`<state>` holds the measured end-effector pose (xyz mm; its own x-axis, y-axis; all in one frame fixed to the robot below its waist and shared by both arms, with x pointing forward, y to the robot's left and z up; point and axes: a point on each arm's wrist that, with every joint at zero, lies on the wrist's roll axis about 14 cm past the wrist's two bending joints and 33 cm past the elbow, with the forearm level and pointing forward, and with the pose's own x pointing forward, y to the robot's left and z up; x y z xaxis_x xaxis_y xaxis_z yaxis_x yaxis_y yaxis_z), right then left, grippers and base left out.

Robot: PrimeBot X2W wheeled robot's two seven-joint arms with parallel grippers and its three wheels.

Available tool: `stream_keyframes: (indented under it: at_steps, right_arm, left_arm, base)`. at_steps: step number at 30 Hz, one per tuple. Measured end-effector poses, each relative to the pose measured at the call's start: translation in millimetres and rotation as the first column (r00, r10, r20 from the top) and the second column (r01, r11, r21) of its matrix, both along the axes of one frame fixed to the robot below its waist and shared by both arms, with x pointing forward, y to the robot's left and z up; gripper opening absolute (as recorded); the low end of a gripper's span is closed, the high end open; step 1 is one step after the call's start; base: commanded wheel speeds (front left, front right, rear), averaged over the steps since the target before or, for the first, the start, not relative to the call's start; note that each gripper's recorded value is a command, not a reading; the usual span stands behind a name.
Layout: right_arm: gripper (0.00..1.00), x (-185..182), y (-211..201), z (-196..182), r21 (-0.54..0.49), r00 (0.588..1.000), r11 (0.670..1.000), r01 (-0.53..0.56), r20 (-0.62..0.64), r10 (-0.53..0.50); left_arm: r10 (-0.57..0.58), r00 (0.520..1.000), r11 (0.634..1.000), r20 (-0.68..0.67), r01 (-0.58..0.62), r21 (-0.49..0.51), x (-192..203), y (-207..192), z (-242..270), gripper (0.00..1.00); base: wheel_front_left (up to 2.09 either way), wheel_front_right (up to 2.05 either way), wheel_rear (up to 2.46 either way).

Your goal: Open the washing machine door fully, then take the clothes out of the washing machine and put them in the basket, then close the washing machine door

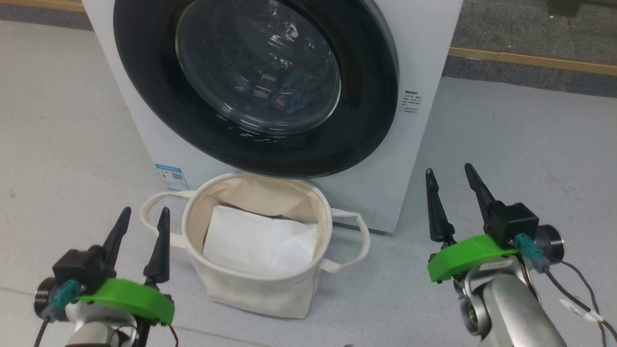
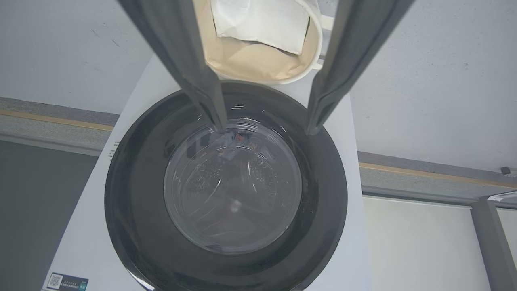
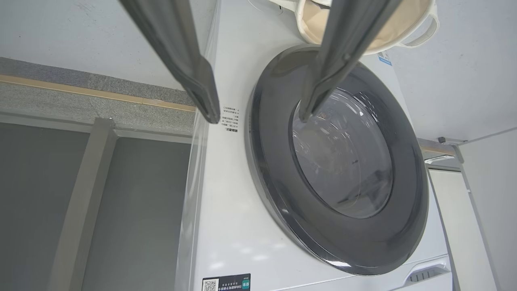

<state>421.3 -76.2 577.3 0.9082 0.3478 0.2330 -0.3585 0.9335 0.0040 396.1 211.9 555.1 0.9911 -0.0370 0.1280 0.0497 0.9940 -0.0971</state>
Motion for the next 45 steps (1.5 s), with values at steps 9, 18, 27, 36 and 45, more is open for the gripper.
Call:
stream_keyframes:
  at_steps: [9,18,27,36,45]
  right_arm:
    - [1.0,2.0,5.1,8.7,-0.041,0.999,0.999,-0.01,0.046,0.012]
    - [1.0,3.6,2.3,8.9,-0.028,0.999,1.0,-0.004,0.042,0.005]
    - [1.0,6.8,-6.8,5.4,0.019,1.0,1.0,0.018,0.017,-0.019]
    - [1.0,4.9,-6.3,5.2,0.042,1.0,0.999,0.014,0.009,-0.014]
    - [1.0,5.0,-6.9,5.7,0.089,1.0,0.996,0.011,-0.003,-0.011]
  left_arm:
    - [-0.025,0.999,0.997,0.031,0.023,0.075,0.6,-4.1,7.2,1.0]
    - [-0.039,0.999,0.999,0.027,0.038,0.038,1.0,-5.6,6.7,1.0]
    - [-0.045,0.999,0.999,0.025,0.044,0.026,2.2,-5.9,6.3,1.0]
    - [-0.05,0.998,0.998,0.032,0.049,0.031,3.5,-7.4,9.3,1.0]
    - [-0.05,0.998,0.998,0.022,0.05,0.036,2.6,-7.8,6.0,1.0]
  base:
    - [0.0,0.0,0.0]
    - [0.0,0.0,0.0]
    - [0.0,0.0,0.0]
    - [0.0,0.0,0.0]
    - [0.0,0.0,0.0]
